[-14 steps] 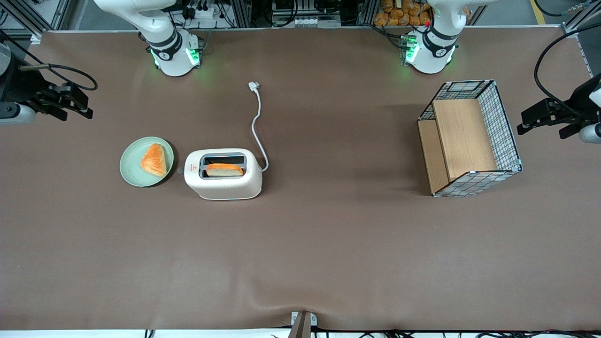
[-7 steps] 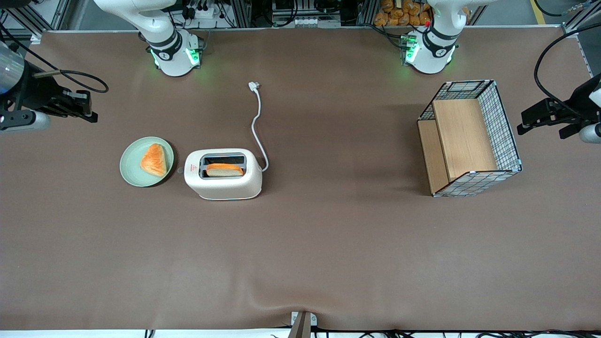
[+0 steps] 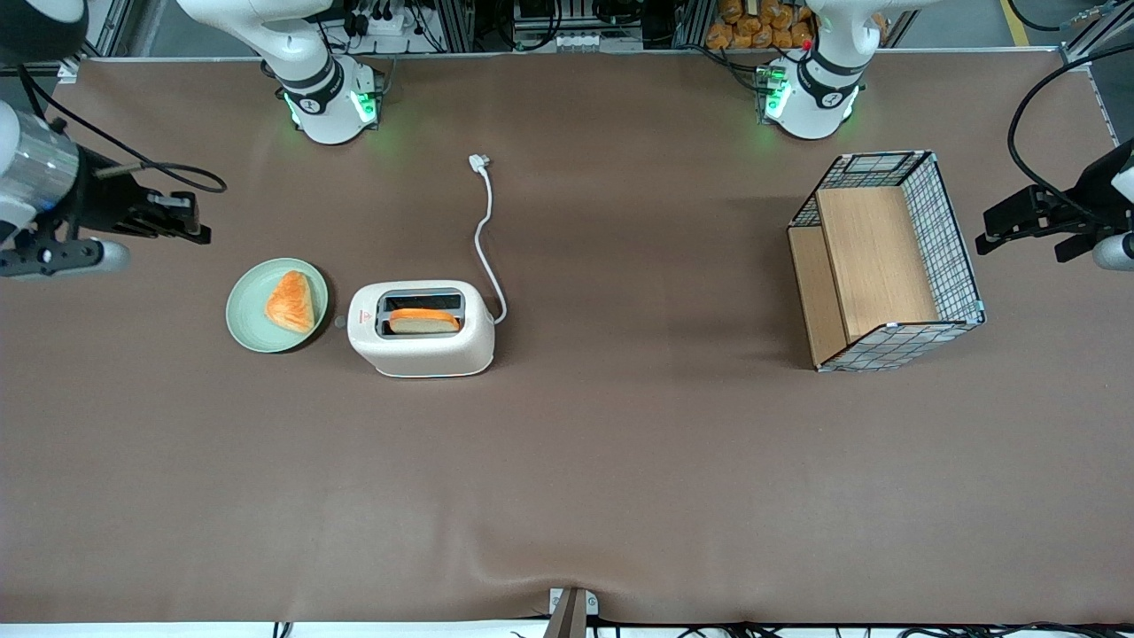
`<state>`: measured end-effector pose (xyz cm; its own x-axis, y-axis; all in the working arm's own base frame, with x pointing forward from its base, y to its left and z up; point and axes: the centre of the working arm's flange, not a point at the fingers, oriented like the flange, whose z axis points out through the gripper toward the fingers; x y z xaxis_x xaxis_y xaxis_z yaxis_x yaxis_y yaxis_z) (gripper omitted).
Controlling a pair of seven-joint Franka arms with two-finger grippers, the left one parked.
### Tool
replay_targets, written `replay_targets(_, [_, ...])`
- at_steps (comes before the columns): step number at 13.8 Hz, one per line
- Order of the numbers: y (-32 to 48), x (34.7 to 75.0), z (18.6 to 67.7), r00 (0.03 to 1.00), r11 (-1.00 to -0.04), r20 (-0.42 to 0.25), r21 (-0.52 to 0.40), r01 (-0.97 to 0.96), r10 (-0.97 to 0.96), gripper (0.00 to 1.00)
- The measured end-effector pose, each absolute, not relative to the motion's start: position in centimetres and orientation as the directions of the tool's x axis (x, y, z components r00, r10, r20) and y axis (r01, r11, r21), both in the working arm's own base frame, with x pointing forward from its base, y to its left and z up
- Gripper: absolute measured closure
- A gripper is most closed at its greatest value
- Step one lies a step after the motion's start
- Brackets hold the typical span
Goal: Press toaster button with right arm
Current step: 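Move the right gripper toward the white toaster's end, above the green plate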
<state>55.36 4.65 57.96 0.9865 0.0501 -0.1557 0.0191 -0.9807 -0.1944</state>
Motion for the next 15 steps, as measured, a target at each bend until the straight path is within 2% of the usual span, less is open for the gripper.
replay_targets(7, [5.1, 56.6, 52.8, 0.989, -0.968, -0.149, -0.249, -0.02, 0.018, 0.99])
replay_targets(10, [5.6, 56.9, 51.1, 0.986, -0.953, -0.168, -0.299, -0.044, 0.007, 0.99])
replay_targets(15, [5.8, 57.6, 48.7, 0.983, -0.95, -0.183, -0.306, -0.063, -0.006, 0.99])
